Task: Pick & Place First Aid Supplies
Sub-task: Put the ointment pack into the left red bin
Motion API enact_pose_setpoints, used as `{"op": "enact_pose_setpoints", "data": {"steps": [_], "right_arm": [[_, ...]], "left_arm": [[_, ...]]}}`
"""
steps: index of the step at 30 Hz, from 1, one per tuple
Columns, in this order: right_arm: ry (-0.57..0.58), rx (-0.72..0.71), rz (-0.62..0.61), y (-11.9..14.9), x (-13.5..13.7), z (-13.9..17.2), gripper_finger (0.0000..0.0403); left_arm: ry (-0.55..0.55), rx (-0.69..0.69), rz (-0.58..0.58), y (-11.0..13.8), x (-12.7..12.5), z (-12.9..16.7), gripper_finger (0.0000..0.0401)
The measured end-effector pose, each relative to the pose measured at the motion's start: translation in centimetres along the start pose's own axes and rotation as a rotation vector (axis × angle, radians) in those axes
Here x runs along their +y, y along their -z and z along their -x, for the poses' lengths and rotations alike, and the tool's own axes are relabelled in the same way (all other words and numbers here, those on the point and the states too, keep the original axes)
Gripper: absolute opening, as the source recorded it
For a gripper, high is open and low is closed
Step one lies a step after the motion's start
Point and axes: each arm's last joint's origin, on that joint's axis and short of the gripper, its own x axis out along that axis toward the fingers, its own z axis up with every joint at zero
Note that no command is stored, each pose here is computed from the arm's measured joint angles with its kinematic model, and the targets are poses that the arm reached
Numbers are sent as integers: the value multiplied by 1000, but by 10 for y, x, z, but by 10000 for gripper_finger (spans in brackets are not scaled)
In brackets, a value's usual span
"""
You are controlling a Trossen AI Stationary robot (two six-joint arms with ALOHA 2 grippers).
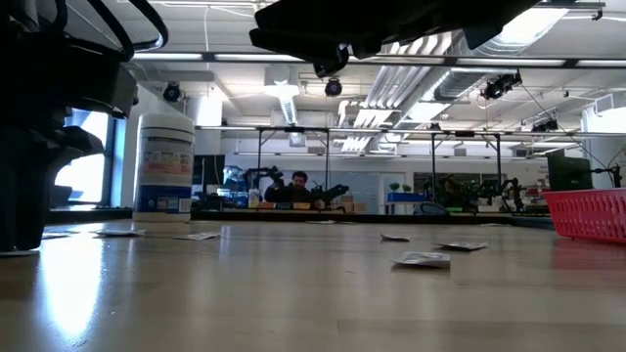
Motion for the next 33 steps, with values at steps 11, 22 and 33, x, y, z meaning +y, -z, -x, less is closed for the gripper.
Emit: {"op": "enact_pose_setpoints", "data": {"steps": [11, 22, 33], "right_arm": [[0, 0, 0, 0, 0, 0, 139], [0, 0, 1, 0, 0, 0, 139], [-1, 10, 0, 1, 0, 0, 139]], "left_arm": [[7, 7, 1, 0, 0, 0, 6], [-19, 26, -9, -14, -10, 25, 1], [20, 153, 10, -21, -24, 58, 0]]}}
